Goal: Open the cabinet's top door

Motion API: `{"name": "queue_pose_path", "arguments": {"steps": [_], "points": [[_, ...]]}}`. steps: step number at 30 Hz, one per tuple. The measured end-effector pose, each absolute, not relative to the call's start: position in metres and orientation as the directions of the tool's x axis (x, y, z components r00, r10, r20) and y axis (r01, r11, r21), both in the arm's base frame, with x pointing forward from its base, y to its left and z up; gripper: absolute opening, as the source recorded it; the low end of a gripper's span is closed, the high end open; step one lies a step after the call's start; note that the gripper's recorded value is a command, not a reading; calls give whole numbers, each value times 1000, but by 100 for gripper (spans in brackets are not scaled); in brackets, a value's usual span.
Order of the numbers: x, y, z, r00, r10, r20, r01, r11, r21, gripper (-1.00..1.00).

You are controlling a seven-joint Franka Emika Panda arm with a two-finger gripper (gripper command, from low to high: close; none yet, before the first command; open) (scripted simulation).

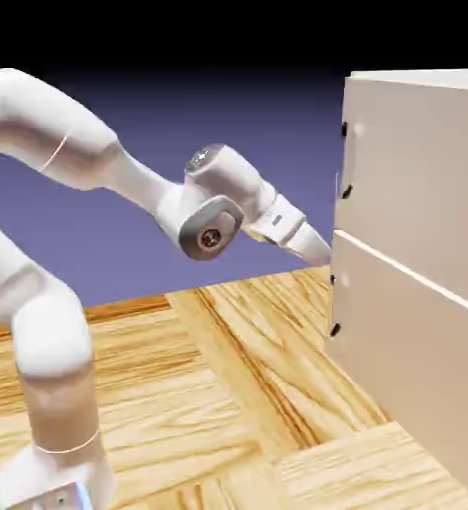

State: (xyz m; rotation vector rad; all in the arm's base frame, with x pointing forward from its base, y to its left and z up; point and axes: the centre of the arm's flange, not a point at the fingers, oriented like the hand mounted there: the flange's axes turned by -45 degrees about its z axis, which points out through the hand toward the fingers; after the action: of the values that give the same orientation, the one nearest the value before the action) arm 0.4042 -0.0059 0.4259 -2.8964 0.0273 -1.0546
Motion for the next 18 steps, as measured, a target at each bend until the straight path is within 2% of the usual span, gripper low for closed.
{"name": "queue_pose_path", "arguments": {"steps": [8, 18], "points": [[428, -32, 317, 895, -252, 368, -184, -960, -210, 0], [417, -72, 202, 879, -464, 107, -448, -883, -143, 0]]}}
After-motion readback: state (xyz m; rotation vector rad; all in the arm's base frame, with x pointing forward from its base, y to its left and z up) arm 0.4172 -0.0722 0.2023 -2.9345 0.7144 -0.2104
